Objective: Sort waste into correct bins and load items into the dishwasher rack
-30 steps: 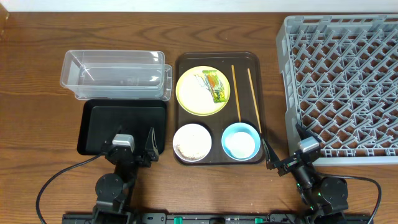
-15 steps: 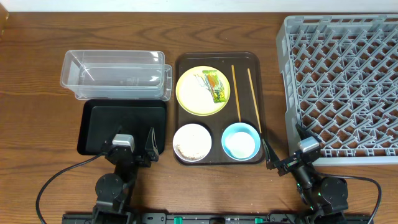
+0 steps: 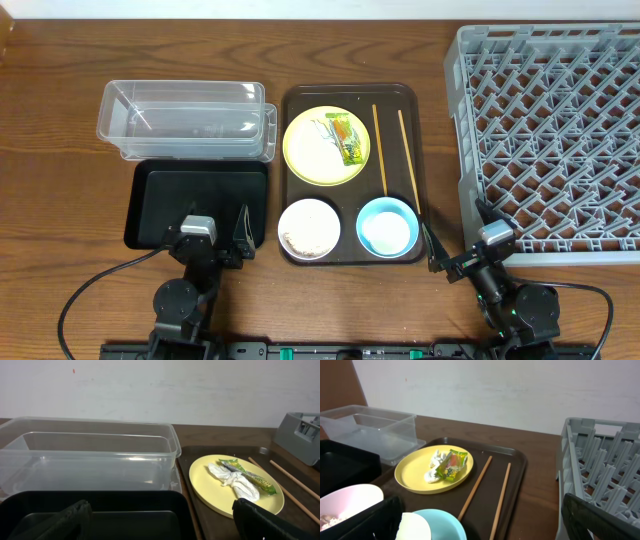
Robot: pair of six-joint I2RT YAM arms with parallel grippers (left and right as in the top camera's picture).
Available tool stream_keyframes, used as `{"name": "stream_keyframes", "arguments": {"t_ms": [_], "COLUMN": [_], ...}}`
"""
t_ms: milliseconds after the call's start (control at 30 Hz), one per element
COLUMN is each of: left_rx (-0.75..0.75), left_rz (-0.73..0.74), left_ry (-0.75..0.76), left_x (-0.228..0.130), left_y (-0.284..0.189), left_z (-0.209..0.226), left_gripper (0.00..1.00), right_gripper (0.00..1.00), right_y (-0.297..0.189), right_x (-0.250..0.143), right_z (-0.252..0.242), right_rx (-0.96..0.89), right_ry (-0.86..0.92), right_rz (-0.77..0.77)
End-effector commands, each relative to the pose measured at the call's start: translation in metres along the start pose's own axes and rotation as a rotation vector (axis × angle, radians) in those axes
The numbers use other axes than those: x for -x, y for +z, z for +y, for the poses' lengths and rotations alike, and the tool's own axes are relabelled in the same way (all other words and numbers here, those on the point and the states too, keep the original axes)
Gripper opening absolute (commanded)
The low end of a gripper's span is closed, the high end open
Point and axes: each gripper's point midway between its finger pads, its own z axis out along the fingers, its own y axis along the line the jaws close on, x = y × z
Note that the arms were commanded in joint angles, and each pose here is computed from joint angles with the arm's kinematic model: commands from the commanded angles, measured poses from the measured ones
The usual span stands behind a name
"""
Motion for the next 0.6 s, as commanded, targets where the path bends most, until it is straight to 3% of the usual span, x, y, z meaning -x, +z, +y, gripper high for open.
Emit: {"name": "stream_keyframes", "arguments": {"t_ms": [0,567], "left_rx": [0.02,0.012], "left_rz": [0.046,0.047], "left_ry": [0.018,0.017], "left_x": [-0.016,-0.016], "left_y": [0.0009,0.0009], "left_z": [0.0048,0.0035], "left_gripper": [0.92,0.92], "right_gripper": [0.99,0.99], "right_y": [-0.0002,-0.0002], "right_x": [-0.0007,-0.0006], "right_z": [-0.0012,-0.0012], "right_rx": [-0.003,-0.003], "right_ry": [-0.011,-0.01], "right_rz": [-0.001,-0.001]}}
